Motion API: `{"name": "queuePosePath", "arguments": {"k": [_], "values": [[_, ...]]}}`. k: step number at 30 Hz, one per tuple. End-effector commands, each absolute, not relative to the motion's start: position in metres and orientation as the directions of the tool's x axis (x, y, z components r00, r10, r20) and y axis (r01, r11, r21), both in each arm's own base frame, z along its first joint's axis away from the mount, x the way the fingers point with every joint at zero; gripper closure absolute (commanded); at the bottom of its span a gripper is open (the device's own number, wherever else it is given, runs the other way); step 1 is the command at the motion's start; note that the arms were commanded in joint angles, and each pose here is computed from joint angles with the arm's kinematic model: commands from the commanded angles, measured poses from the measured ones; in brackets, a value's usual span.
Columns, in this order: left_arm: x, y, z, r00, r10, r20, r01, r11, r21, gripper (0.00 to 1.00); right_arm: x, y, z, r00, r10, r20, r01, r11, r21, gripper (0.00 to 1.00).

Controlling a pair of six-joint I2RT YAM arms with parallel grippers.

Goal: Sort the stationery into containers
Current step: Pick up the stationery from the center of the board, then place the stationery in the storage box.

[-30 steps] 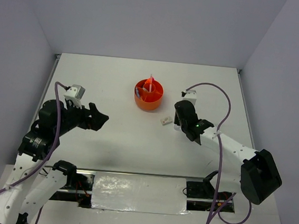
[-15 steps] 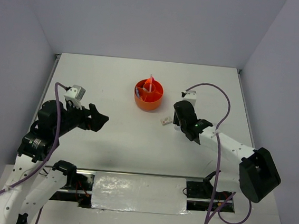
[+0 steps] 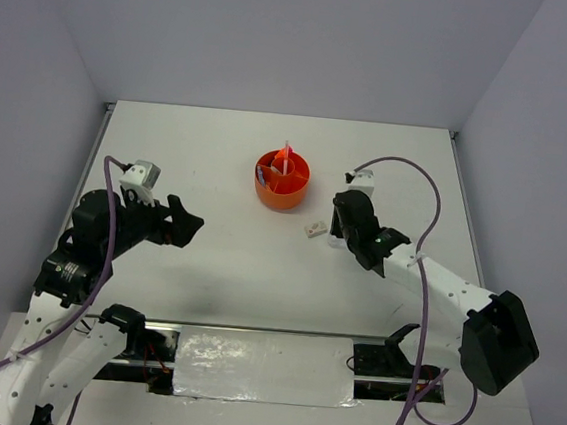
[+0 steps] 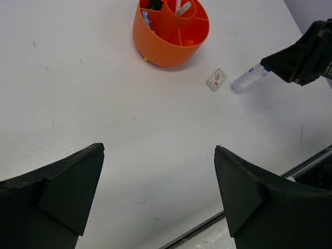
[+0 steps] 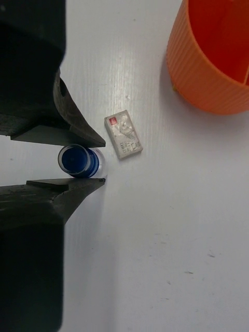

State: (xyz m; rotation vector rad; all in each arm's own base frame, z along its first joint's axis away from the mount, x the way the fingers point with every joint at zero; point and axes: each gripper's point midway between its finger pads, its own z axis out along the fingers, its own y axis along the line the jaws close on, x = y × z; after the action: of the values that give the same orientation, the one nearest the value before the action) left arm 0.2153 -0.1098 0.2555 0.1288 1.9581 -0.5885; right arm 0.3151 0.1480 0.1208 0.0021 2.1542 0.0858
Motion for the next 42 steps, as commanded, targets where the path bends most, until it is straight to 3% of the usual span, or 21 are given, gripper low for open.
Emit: {"name": "queuePosePath", "arguments": {"k": [1,13,23,42], "values": [[0.223,-0.106,0.266,-0.407,-0.149,-0.901,0.346,0.888,-0.303,0.01,0.334,0.160,0.183,-0.438,0.062,-0.897,-0.079,0.991,0.107,1.00],[0.220,-0.109,0.263,-0.405,-0.162,-0.900,0.359,0.877,-0.320,0.01,0.403,0.198,0.271,-0.325,-0.013,-0.946,-0.201,0.978,0.056,1.00],[0.218,-0.110,0.265,-0.396,-0.170,-0.902,0.369,0.871,-0.326,0.01,0.449,0.226,0.261,-0.351,-0.070,-0.934,-0.297,0.954,0.040,1.00],[0.218,-0.113,0.264,-0.401,-0.166,-0.901,0.384,0.863,-0.330,0.01,0.477,0.245,0.243,-0.376,-0.042,-0.926,-0.321,0.943,0.087,1.00]]}}
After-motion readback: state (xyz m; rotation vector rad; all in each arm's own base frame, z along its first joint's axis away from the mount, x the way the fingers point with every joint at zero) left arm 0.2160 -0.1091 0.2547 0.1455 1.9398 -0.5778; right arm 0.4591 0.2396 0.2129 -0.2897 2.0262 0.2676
